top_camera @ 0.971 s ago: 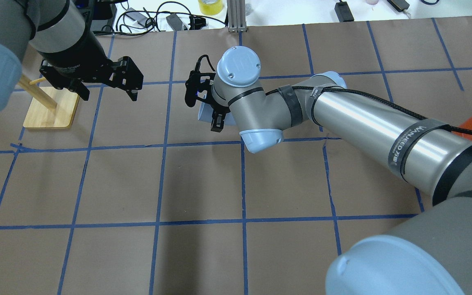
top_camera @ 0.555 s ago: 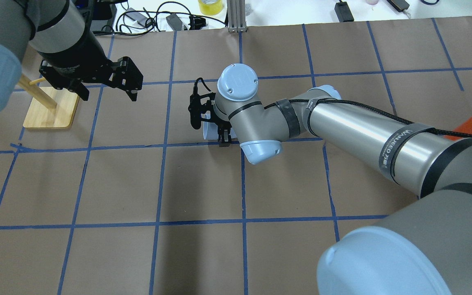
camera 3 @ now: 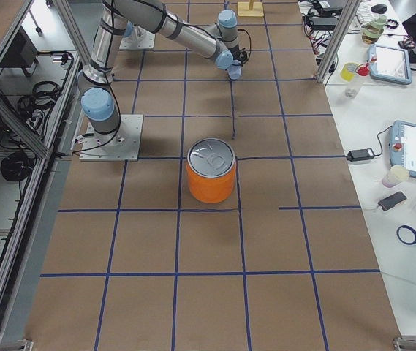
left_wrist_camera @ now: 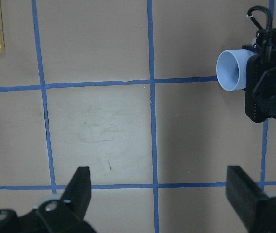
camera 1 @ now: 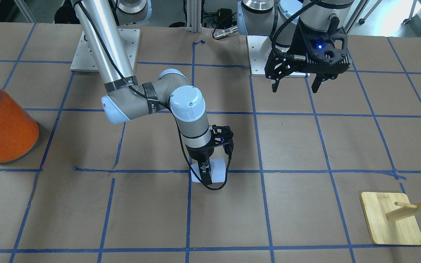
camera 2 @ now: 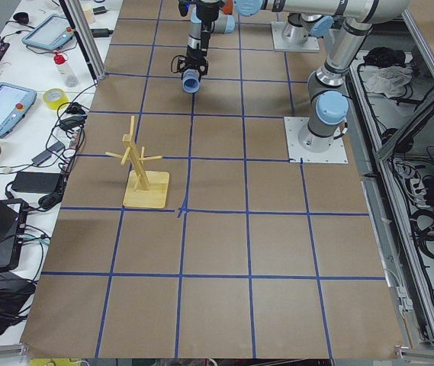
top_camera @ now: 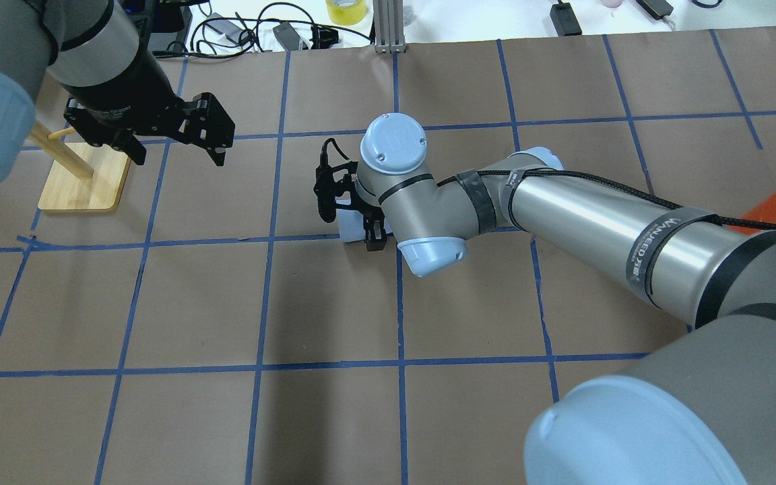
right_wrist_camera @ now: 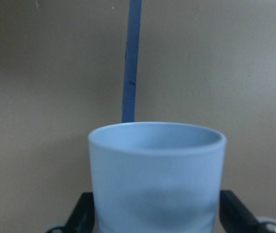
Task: Flip cup
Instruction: 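Lay the cup on its side and open the right gripper, then raise the right gripper away from the cup lying on its side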
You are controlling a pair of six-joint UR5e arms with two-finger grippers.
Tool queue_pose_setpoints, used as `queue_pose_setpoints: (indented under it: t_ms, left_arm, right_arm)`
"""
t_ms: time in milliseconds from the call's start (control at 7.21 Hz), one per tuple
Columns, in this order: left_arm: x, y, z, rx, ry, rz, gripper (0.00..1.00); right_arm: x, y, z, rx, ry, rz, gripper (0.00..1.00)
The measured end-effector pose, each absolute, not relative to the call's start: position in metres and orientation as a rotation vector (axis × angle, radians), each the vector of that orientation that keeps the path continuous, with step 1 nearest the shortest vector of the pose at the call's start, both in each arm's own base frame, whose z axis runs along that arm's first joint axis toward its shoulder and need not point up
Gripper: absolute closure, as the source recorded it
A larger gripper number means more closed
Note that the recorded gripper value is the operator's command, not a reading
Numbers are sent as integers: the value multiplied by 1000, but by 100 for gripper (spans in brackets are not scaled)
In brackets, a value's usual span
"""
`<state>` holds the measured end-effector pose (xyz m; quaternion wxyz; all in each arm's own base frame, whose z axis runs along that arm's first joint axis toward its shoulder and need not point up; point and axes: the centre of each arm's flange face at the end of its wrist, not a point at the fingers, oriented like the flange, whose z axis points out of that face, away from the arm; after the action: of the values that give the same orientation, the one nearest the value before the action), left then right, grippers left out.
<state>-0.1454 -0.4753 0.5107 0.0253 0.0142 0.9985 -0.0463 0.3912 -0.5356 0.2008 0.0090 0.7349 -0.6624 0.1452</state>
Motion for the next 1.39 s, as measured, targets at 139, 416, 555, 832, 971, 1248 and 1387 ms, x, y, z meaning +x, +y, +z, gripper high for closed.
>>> queue_pose_setpoints:
  t_ms: [139, 416, 555, 832, 971, 1248, 1387]
  left_arm:
    - [-145, -475, 511, 44, 3087, -143, 0]
    - [-145, -475, 511, 44, 3087, -144, 0]
    - [-145, -475, 511, 43, 3087, -144, 0]
    - [-145, -477, 512, 41, 3088, -158, 0]
    - [-145, -479, 512, 37, 3089, -180, 0]
    - [-146, -481, 512, 31, 3091, -199, 0]
    - [-146, -481, 512, 33, 3091, -200, 0]
  right_arm:
    - [386, -534, 218, 2280, -2074, 465, 0]
    - [344, -532, 303, 2142, -2172, 519, 0]
    - [302, -534, 352, 2016, -2265, 542, 0]
    - [200, -533, 433, 1738, -2431, 568, 0]
    - [162, -528, 458, 1615, -2497, 574, 0]
    - [128, -514, 485, 1400, -2630, 569, 0]
    - [122, -509, 493, 1237, -2724, 540, 0]
